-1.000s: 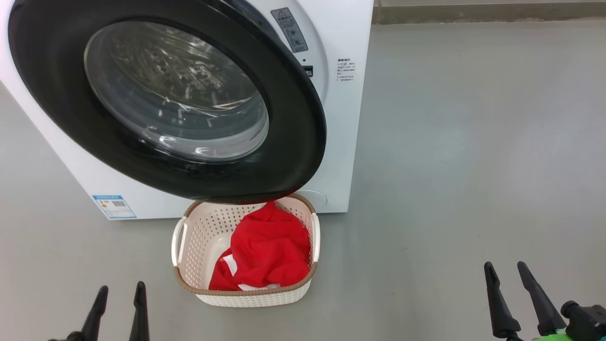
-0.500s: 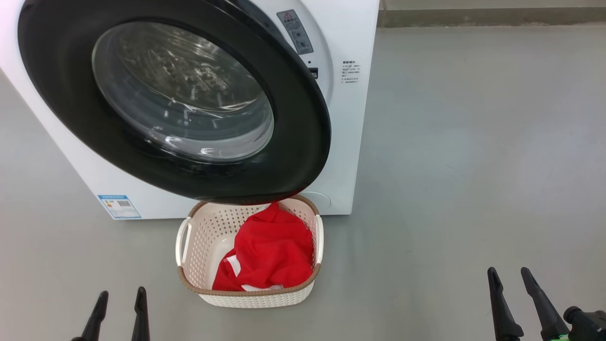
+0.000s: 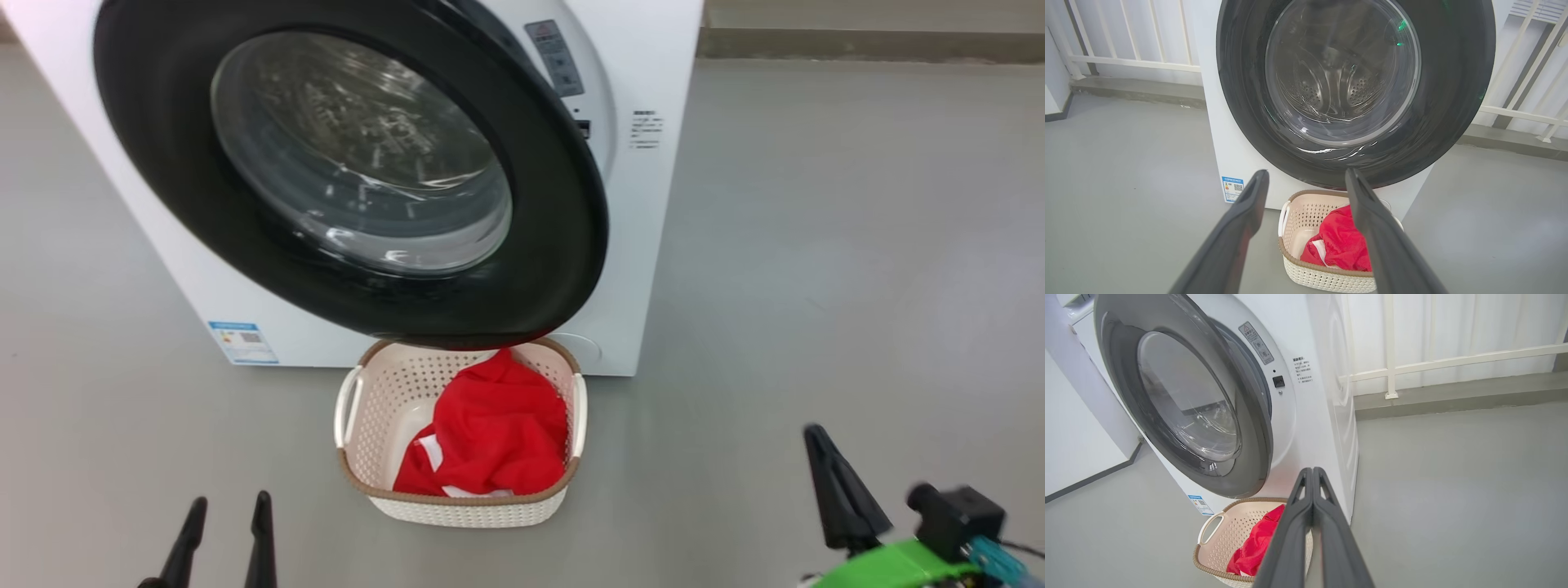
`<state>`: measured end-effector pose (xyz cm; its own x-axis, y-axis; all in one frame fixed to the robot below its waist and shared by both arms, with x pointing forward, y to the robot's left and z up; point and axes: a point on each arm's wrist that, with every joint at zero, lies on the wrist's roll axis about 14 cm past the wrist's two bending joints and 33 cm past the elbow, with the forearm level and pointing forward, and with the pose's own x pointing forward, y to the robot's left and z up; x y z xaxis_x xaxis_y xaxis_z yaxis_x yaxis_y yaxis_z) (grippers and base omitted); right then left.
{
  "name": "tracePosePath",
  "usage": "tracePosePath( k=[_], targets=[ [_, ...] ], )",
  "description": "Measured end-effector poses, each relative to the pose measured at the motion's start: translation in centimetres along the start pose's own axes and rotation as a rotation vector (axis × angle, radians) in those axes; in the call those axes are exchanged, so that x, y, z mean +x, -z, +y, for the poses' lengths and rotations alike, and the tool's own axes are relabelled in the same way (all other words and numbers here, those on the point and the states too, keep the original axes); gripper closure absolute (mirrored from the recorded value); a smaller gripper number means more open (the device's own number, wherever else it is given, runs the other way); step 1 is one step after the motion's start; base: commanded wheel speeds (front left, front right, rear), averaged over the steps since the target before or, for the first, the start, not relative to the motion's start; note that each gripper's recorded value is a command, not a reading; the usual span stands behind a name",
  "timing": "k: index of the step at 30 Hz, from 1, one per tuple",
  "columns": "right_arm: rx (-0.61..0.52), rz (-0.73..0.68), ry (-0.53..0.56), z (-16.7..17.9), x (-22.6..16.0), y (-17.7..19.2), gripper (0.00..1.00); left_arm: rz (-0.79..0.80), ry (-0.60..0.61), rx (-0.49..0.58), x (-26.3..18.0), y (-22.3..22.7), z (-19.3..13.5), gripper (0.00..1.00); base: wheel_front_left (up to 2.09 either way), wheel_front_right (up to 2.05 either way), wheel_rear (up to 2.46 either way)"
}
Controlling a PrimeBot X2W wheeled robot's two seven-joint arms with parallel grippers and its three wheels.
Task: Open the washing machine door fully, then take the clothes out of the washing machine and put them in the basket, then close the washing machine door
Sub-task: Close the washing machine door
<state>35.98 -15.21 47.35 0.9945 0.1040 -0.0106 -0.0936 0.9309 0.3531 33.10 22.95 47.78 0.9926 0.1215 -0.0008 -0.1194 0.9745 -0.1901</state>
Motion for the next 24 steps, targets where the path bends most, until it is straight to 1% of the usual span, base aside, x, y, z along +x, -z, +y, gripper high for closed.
tracePosePath(
  k=[5, 11, 18, 24],
  targets=[
    [0.003, -0.013, -0.112, 3.7, 2.9, -0.6, 1.0, -0.015, -0.02, -0.035, -0.6, -0.4, 0.3, 0.0, 0.0, 0.0, 0.0],
    [0.021, -0.062, -0.222, 7.7, 6.3, -2.5, 1.0, -0.02, -0.045, -0.061, -1.4, -0.5, 0.4, 0.0, 0.0, 0.0, 0.0],
    [0.027, -0.081, -0.305, 11.0, 9.9, -3.3, 1.0, -0.013, -0.074, -0.095, -1.8, -0.2, 0.4, 0.0, 0.0, 0.0, 0.0],
    [0.024, -0.084, -0.341, 12.4, 13.6, -3.4, 1.0, -0.016, -0.077, -0.112, -0.4, -0.5, 0.0, 0.0, 0.0, 0.0, 0.0]
  ],
)
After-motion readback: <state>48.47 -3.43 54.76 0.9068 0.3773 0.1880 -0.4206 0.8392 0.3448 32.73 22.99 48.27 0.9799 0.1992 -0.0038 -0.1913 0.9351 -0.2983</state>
